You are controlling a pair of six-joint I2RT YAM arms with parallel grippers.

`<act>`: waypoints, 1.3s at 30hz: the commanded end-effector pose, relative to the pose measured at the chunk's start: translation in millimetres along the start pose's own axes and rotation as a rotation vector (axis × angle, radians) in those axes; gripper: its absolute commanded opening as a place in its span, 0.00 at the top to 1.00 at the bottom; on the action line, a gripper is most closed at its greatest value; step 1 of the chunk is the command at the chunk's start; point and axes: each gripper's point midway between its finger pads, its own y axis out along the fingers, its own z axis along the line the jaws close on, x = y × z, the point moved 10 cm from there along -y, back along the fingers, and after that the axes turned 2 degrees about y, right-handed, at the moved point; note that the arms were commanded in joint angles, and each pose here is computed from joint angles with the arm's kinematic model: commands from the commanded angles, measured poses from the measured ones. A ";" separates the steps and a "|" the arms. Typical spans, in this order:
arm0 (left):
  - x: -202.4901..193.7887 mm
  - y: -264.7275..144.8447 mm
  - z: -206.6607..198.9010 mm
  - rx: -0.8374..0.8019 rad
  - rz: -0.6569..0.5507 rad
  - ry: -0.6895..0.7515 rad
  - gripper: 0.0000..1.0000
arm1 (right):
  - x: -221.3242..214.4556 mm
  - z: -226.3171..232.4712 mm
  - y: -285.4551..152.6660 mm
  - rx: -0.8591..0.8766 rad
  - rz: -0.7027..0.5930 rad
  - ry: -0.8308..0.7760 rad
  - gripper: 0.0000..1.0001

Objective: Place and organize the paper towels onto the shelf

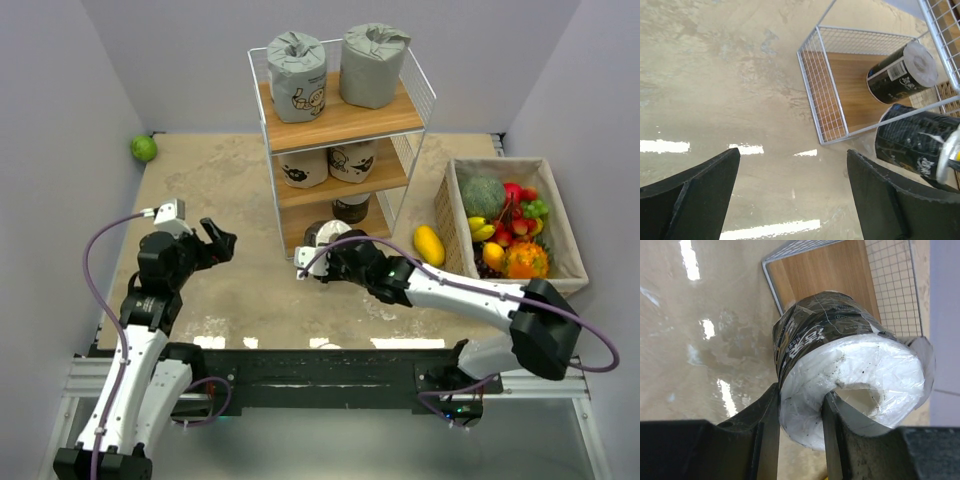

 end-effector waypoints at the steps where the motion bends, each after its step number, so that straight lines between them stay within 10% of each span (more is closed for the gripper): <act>1: 14.1 -10.8 1.9 0.063 -0.100 0.019 0.06 | 7.8 -16.7 21.7 -0.097 0.010 -0.241 0.76; 39: 15.7 -15.3 1.8 0.079 -0.123 0.005 0.04 | 18.0 -49.0 56.6 -0.165 0.080 -0.434 0.82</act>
